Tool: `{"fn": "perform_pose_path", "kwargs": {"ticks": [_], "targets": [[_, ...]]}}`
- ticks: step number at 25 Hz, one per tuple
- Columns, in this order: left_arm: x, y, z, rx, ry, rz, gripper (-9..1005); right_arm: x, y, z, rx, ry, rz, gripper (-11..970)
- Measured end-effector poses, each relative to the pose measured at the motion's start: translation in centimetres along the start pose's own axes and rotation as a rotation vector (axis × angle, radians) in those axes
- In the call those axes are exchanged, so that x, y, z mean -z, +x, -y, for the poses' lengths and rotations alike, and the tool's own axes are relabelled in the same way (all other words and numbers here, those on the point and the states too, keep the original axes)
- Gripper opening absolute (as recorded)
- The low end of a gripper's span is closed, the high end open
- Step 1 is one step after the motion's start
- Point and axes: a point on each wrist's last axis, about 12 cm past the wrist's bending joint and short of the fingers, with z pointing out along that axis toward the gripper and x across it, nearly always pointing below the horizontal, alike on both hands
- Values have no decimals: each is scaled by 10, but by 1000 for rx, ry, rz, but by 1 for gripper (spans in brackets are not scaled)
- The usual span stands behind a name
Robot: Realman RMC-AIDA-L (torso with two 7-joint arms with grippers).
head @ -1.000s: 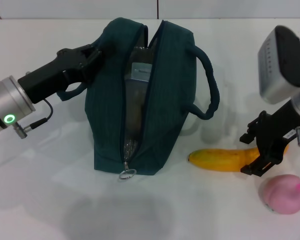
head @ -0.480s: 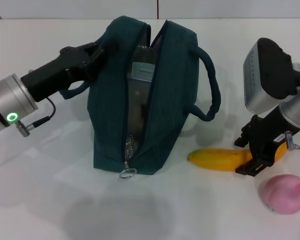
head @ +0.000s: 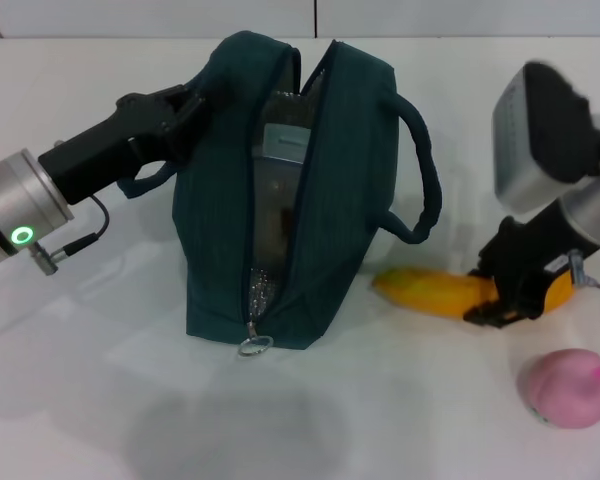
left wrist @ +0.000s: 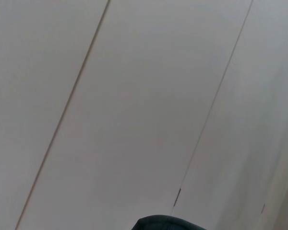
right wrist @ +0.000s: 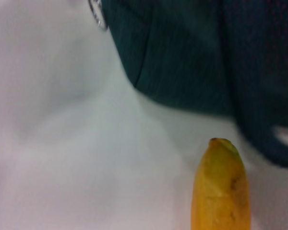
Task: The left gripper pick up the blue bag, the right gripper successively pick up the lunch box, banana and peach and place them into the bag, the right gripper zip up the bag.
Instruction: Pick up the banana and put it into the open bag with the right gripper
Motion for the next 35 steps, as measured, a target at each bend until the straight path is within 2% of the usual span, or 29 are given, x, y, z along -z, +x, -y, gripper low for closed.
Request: {"fn": "perform_pose_path", "kwargs": {"ticks": [5,8,14,17,20,23,26,29,31,35], "targets": [[1,0,1,2,3,5,39,29,20,14,-131,91,137,411],[2,0,2,2,10,8,39,49,41,19,-231,163,228,411],[2,0,4,0,27,17,39,73,75,26,-380,285,350,411],[2,0,5,-1,35,21,39,79,80,29,-416,332,412,411],[1,0,6,-3,43,25,40,83,82,37,-451,429,518,411],[-2,0,8,-2,56,32,40,86,81,39,-459,480,708,411],[-1,-1,8,-3,59,42,41,84,78,35,-443,432,990,411],[-1,-2,10,-7,73,54,43,81,71,26,-401,307,1297,411],[-2,-2,10,-7,74,54,44,77,67,22,-399,213,1428,411],[-4,-3,10,-9,79,54,46,58,52,22,-502,-8,1612,412]]}}
